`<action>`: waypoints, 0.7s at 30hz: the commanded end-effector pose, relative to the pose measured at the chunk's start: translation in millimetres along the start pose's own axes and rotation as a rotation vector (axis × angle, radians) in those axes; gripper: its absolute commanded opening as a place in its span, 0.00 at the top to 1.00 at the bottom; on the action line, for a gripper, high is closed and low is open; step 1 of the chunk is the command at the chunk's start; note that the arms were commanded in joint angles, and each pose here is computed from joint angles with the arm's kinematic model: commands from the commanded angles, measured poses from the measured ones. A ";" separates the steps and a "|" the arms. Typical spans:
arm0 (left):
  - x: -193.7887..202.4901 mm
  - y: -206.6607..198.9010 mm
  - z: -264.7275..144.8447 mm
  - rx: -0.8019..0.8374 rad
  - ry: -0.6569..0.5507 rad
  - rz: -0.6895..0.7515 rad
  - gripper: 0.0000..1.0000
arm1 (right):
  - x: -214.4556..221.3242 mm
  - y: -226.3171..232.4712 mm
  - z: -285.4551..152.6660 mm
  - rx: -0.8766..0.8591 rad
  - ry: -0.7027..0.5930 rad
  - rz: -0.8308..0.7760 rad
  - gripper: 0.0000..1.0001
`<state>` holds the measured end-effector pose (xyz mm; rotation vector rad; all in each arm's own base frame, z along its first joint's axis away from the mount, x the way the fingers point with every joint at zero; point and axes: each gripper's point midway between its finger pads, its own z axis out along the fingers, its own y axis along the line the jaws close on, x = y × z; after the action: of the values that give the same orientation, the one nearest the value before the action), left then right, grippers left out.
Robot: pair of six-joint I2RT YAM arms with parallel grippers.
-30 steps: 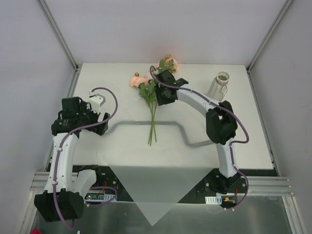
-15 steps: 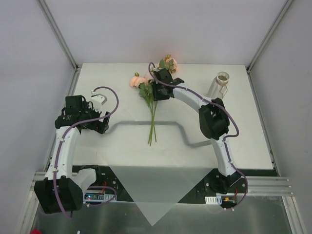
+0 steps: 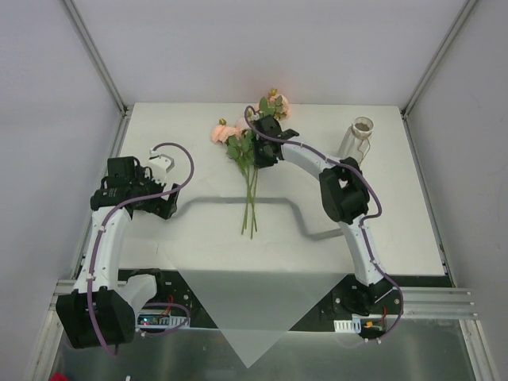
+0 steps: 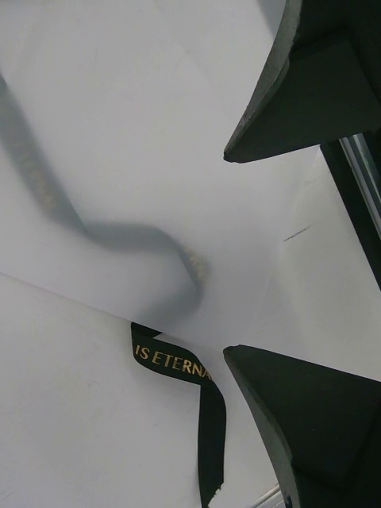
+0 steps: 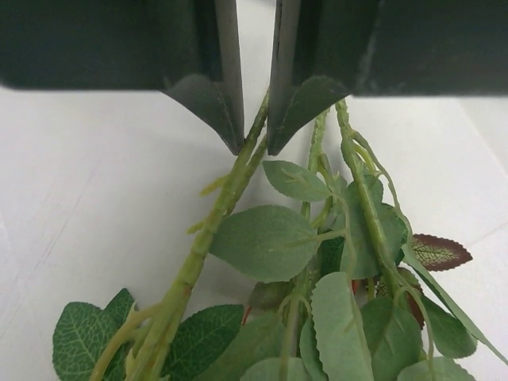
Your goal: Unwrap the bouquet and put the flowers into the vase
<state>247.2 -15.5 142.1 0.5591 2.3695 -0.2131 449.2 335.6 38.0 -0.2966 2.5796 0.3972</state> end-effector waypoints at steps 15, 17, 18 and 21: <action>1.0 -0.1 -0.1 -0.016 -0.016 0.023 0.01 | -30.1 10.4 -76.2 -0.056 -0.166 -0.010 0.99; 1.1 0.3 -0.1 -0.017 -0.015 0.025 0.01 | -39.6 14.5 -90.7 -0.075 -0.212 -0.017 0.99; 1.0 -0.1 0.0 -0.016 -0.015 0.026 0.01 | -38.2 14.7 -94.1 -0.078 -0.218 -0.024 0.99; -0.3 1.2 -1.0 -0.022 -0.018 0.026 0.01 | -57.4 19.9 -125.2 -0.106 -0.319 -0.068 0.99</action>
<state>246.2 -15.4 140.3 0.5609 2.3631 -0.2079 425.7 315.6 91.1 -0.2994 2.4778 0.4382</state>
